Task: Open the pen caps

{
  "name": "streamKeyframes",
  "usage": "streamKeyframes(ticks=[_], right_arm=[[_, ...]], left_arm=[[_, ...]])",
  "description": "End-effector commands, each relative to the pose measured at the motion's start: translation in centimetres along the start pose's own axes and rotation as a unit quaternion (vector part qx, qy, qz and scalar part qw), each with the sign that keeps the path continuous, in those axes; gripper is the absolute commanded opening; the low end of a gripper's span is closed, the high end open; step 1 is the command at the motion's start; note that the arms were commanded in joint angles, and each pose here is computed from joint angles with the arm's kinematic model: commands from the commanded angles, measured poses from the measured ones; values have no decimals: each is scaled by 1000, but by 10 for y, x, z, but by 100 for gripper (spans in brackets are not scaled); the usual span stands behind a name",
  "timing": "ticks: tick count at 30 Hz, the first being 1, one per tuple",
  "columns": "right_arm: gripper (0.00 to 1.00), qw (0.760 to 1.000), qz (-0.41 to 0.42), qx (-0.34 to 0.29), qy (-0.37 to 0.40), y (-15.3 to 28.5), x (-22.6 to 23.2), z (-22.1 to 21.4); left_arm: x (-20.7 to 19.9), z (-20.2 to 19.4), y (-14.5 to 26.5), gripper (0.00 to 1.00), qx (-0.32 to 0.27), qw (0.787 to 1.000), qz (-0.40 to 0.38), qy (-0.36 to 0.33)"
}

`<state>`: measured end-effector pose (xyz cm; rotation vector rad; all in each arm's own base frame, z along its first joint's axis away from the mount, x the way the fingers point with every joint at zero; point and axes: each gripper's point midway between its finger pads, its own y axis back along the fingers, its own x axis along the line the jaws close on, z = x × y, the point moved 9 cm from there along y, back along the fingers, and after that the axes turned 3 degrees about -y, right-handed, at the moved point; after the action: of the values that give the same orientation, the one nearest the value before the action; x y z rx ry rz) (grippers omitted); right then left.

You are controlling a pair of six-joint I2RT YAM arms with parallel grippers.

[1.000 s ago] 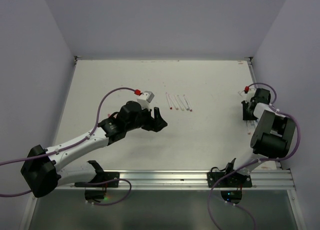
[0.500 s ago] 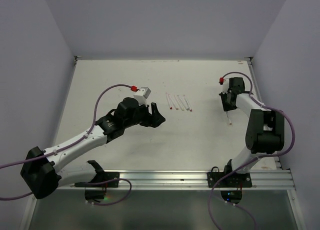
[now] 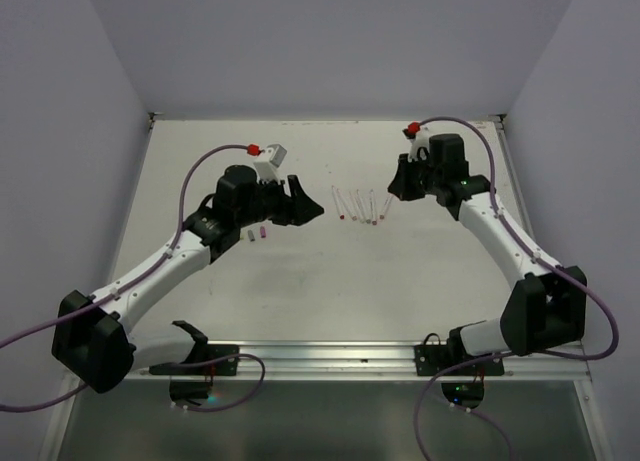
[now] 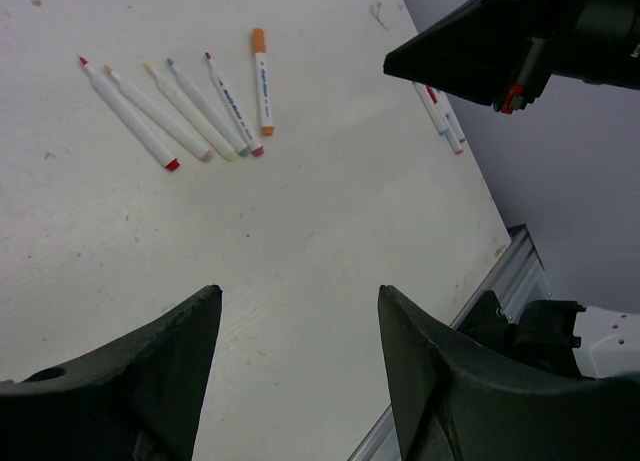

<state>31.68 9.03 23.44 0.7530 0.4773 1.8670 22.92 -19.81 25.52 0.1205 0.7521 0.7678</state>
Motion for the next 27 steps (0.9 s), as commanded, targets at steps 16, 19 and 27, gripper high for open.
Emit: streamKeyframes(ticks=[16, 19, 27], right_arm=[[18, 982, -134, 76, -105, -131, 0, -1], [19, 979, -165, 63, -106, -143, -8, 0], [21, 977, -183, 65, -90, -155, -13, 1]], left_arm=[[13, 11, -16, 66, 8, 999, 23, -36], [20, 11, -16, 66, 13, 999, 32, -38], [33, 10, -16, 66, 19, 998, 44, -35]])
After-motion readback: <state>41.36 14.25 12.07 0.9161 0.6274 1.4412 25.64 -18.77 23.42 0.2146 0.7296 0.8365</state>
